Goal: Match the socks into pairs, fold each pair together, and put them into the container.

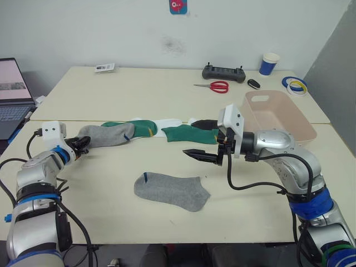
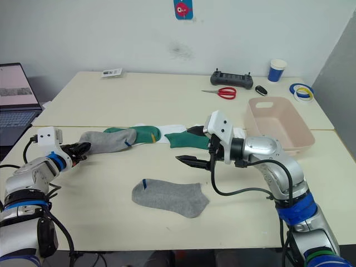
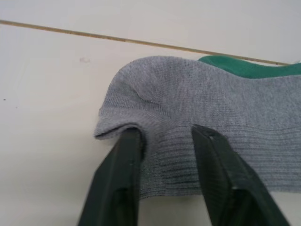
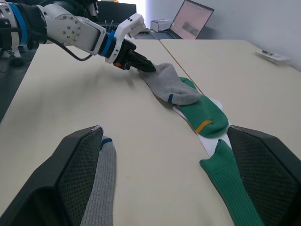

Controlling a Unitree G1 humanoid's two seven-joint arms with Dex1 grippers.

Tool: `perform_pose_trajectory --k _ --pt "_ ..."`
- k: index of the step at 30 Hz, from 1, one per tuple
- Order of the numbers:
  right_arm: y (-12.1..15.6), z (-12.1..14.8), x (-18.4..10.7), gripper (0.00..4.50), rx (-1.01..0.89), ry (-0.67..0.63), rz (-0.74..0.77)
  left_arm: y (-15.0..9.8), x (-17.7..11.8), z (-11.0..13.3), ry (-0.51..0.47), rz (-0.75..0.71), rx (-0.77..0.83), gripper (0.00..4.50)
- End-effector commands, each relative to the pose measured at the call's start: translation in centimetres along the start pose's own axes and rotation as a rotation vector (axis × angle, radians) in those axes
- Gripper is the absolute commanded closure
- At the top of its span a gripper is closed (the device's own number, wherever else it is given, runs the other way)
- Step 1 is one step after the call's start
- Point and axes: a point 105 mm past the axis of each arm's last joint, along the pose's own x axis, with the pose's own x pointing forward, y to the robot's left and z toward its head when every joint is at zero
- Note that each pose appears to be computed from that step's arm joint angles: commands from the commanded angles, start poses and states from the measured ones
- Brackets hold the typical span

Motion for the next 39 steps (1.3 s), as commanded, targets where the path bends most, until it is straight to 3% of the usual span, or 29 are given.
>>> perform_pose_trajectory --k 1,2,8,17,28,39 --pt "0.2 1.0 -0.3 0.0 -0.03 -0.038 -0.013 0.6 -0.6 2.2 -0.115 0.016 -0.008 4.2" --pt "0.2 0.9 -0.3 0.0 -0.029 -0.038 -0.013 0.5 -0.7 2.6 -0.139 0.012 -0.01 4.48" --pt "0.2 0.8 -0.1 0.0 -0.024 -0.041 -0.013 -1.2 -2.3 7.4 -0.337 -0.081 0.071 4.48" --pt "0.3 0.2 -0.3 0.0 -0.023 -0.034 0.012 -5.9 -6.9 12.3 -0.41 -0.317 0.315 4.48" --pt "0.2 -0.5 -0.2 0.0 -0.01 -0.034 0.014 -8.7 -12.2 14.9 -0.299 -0.489 0.476 4.48" --pt "-0.2 -1.2 -0.6 0.0 -0.012 -0.018 0.026 -9.7 -15.6 13.2 -0.009 -0.71 0.629 4.48"
